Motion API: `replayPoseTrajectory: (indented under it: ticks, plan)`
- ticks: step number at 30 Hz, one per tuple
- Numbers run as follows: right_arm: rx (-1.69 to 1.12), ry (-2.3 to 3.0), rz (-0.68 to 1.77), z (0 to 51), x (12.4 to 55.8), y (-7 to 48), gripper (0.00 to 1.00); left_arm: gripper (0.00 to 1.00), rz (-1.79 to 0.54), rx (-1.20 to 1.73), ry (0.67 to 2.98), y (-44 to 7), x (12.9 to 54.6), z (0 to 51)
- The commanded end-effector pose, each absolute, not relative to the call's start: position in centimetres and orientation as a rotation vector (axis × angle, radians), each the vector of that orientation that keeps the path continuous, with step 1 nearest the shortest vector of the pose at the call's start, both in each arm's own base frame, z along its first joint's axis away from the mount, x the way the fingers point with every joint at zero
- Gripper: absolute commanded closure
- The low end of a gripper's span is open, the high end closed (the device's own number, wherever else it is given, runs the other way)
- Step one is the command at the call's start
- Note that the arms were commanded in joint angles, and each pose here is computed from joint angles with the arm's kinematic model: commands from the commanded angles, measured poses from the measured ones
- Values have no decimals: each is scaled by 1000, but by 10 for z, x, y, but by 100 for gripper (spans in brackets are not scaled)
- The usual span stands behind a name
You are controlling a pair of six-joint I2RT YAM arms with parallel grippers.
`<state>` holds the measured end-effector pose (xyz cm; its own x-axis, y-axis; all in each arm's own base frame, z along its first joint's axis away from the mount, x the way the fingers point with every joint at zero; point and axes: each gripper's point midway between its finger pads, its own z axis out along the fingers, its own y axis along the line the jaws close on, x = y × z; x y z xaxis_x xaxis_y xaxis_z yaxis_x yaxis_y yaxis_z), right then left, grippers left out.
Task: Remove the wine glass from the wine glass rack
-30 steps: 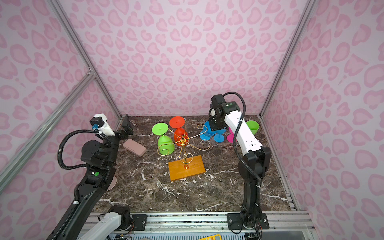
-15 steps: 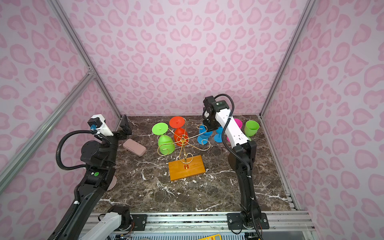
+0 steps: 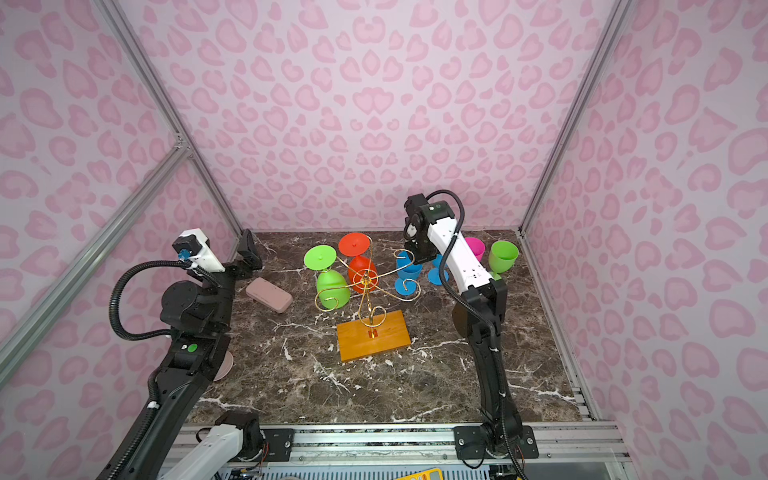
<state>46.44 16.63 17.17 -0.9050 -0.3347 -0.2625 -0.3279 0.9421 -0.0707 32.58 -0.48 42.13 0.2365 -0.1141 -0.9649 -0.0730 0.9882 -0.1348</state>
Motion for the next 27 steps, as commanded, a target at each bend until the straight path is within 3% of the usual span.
replayPoseTrajectory:
  ticks: [1,11,20,27]
  plan:
    - [-473,2796,-31,185,466,166,84,2,-47,-176,1324,-5,325,423]
    - [-358,2548,223,282,461,164,76,5,-217,-221,1433,-18,325,413]
    - [-252,2071,548,386,425,160,50,14,-535,-211,1743,-58,316,390]
    - [-222,1836,660,431,385,143,36,19,-854,-155,1852,-96,311,382]
